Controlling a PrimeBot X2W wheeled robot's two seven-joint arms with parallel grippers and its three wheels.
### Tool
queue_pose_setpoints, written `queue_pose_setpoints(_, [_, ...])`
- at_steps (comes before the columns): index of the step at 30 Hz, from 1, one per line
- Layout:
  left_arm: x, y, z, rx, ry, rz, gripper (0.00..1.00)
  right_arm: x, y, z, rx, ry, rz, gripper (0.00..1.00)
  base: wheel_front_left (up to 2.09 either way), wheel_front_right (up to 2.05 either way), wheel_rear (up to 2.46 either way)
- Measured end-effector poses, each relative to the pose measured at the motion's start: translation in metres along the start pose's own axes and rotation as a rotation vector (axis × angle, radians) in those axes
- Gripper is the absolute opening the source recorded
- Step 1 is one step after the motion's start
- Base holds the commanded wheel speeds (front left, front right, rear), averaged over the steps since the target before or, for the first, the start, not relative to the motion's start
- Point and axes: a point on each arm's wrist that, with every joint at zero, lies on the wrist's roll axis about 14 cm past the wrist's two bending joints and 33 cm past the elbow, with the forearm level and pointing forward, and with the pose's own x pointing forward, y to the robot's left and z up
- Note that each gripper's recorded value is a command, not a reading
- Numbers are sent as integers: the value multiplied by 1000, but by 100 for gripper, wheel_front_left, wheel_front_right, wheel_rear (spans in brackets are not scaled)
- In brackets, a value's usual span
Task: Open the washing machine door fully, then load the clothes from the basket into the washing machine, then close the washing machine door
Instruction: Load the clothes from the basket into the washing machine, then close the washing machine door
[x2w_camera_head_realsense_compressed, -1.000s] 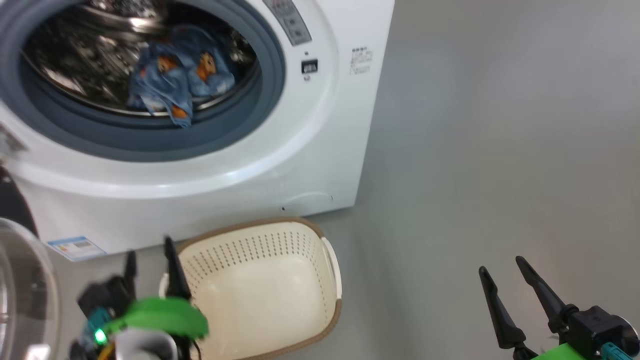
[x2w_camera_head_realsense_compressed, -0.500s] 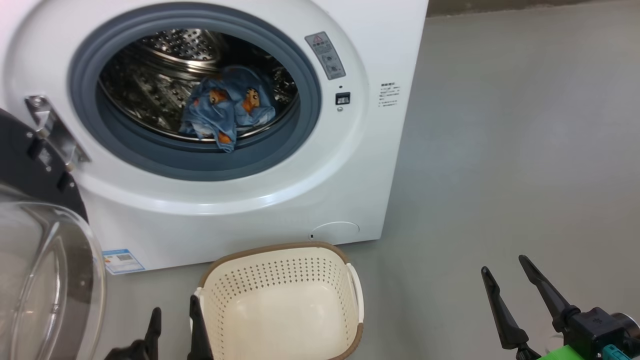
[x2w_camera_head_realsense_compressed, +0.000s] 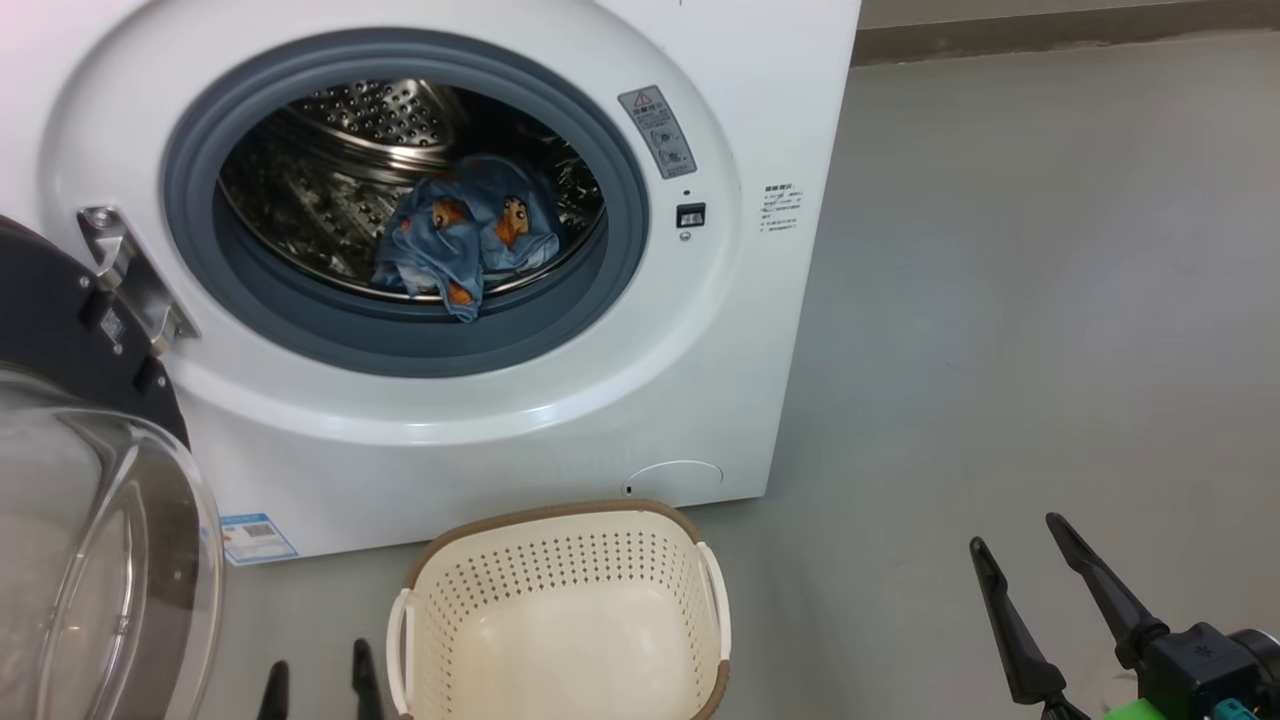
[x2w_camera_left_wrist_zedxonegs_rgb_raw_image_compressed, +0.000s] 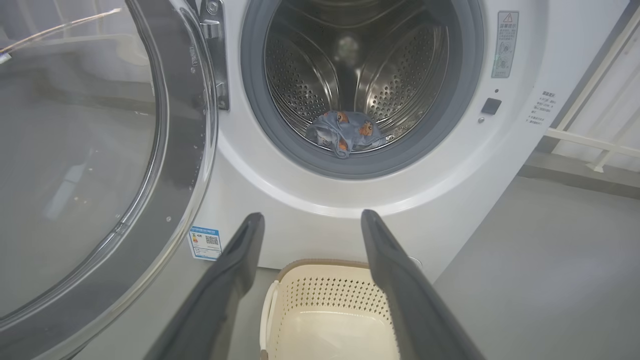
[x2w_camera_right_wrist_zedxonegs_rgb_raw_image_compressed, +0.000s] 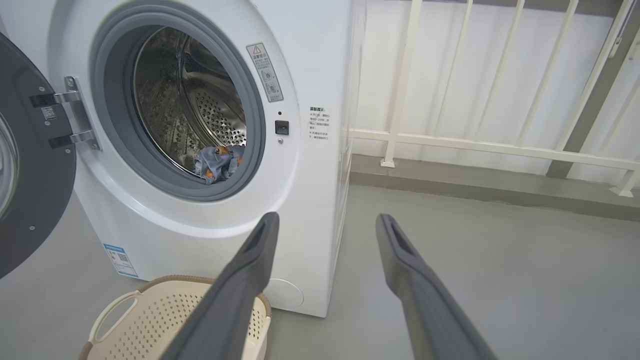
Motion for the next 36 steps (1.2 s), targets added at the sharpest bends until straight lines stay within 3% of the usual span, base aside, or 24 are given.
queue_pose_setpoints(23, [-10,19,11,17,-28,49,100,-9,-7,-1,-17,7,-31,100,-4,4,0])
queue_pose_setpoints(36, [-13,23,13,17,-34,65,100,-7,-3,-1,-11,4,-21,100,-148,148,0])
